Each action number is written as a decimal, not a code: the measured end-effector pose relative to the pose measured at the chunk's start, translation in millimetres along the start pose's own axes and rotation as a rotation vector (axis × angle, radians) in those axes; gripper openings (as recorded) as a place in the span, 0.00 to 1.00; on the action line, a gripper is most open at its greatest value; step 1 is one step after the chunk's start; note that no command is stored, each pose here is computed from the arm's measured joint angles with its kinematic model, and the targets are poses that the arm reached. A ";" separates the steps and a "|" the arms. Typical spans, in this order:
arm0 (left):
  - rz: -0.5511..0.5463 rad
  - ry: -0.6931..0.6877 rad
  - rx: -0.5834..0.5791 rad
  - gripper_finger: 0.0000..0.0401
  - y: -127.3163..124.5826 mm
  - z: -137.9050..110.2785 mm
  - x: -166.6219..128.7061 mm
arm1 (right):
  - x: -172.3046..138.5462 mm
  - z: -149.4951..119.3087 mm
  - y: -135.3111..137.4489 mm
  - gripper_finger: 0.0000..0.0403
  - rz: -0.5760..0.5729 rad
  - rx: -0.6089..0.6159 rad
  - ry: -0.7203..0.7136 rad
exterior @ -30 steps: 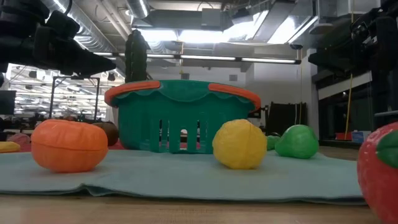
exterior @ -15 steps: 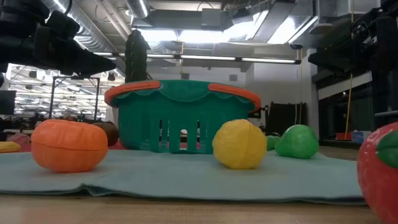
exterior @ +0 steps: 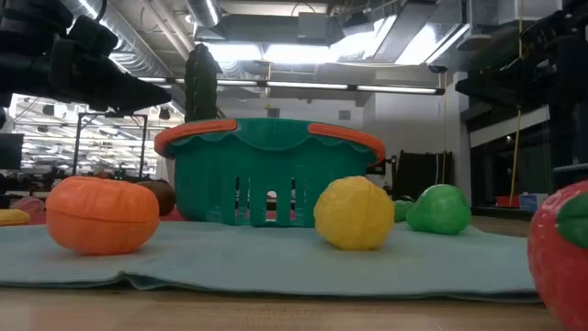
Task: Build produce basket
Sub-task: Put the red raspberry into the blue basket
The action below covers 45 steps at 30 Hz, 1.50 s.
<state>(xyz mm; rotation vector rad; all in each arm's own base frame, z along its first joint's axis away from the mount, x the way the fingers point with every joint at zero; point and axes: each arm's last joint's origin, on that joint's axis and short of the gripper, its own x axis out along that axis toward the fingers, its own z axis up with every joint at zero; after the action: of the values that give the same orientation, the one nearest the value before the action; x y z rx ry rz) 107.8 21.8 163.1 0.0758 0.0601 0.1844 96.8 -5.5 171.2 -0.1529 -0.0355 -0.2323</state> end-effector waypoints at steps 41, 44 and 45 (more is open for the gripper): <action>0.001 -0.040 -0.023 0.35 0.1 4.4 -0.1 | 0.0 3.1 0.5 0.11 0.032 0.133 -0.034; -0.012 -0.049 -0.019 0.32 -1.1 6.5 -0.3 | -0.1 3.2 1.2 0.11 0.054 0.104 -0.036; -0.020 -0.053 -0.018 0.30 -1.7 6.9 -0.3 | -0.1 3.2 1.3 0.11 0.057 0.087 -0.037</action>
<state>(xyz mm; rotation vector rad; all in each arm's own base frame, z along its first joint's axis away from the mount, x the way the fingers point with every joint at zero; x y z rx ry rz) 108.3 19.5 169.8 0.0616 0.0058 0.1625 97.0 -3.8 174.2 -0.0711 -0.0781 -0.1705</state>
